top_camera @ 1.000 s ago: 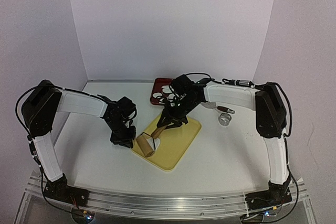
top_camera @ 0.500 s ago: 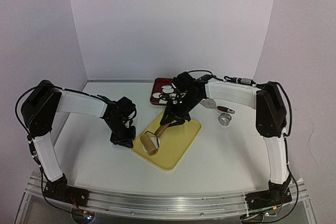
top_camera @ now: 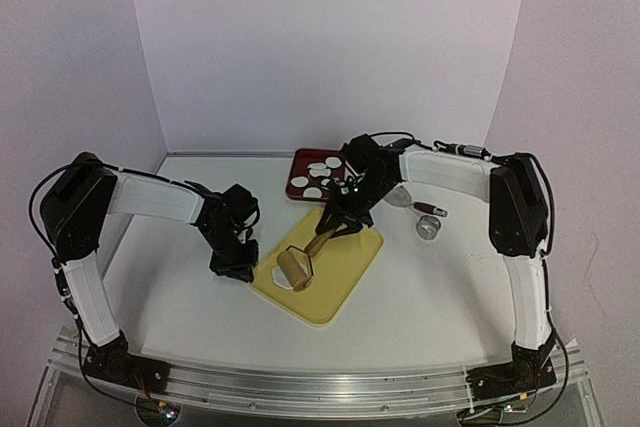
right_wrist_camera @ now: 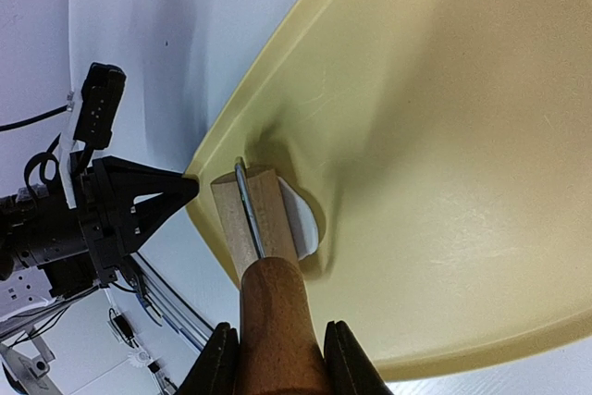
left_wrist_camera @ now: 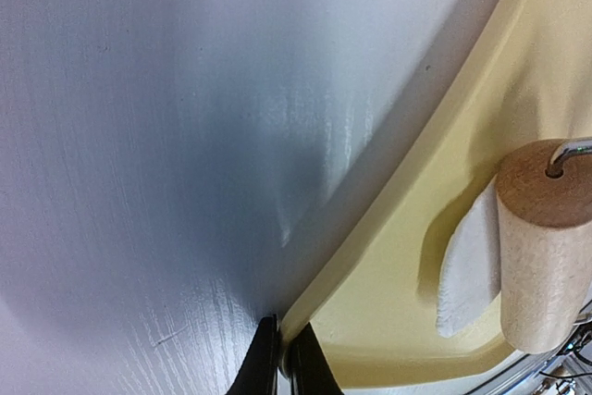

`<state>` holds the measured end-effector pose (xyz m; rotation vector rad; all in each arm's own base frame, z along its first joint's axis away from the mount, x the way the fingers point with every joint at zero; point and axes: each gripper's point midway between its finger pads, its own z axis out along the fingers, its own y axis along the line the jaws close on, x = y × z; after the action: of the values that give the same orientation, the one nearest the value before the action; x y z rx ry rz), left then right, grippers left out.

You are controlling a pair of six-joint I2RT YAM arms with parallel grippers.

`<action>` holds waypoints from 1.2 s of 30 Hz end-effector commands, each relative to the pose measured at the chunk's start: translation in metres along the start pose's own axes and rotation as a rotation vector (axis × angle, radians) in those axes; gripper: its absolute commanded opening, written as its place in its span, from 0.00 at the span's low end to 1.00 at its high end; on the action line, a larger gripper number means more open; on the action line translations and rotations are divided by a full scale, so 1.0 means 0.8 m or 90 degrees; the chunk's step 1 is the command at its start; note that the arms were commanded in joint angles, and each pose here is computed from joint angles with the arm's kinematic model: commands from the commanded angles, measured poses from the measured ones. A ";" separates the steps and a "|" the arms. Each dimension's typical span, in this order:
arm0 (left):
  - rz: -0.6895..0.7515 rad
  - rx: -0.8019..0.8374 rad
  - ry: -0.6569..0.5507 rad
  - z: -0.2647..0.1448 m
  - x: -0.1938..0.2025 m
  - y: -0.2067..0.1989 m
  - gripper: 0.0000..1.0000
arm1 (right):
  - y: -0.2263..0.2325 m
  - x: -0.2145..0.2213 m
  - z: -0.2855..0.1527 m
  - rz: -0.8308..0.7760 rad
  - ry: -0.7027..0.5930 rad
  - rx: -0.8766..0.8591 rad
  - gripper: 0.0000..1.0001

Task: Roll out the dumpling wrappers from the dough

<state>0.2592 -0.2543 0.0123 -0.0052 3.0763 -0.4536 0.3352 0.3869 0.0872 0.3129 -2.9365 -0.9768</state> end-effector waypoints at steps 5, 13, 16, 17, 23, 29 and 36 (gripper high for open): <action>-0.012 0.006 -0.074 -0.029 -0.036 -0.001 0.00 | -0.188 0.106 0.058 0.039 0.187 0.396 0.00; -0.020 0.010 -0.076 -0.029 -0.039 -0.005 0.00 | -0.184 0.107 0.065 0.026 0.187 0.408 0.00; -0.023 0.009 -0.077 -0.030 -0.039 -0.004 0.00 | -0.206 0.096 0.041 0.046 0.173 0.419 0.00; -0.024 0.009 -0.078 -0.031 -0.038 -0.004 0.00 | -0.214 0.092 0.032 0.052 0.167 0.423 0.00; -0.031 0.006 -0.083 -0.035 -0.038 -0.002 0.00 | -0.240 0.084 0.008 0.072 0.161 0.428 0.00; -0.039 0.006 -0.084 -0.036 -0.035 0.000 0.00 | -0.212 0.091 0.039 0.039 0.184 0.400 0.00; -0.044 0.008 -0.085 -0.035 -0.035 0.000 0.00 | -0.169 0.118 0.083 -0.020 0.220 0.385 0.00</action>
<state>0.2592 -0.2502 0.0131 -0.0299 3.0797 -0.4355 0.3355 0.3854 0.0807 0.3854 -2.9021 -0.9707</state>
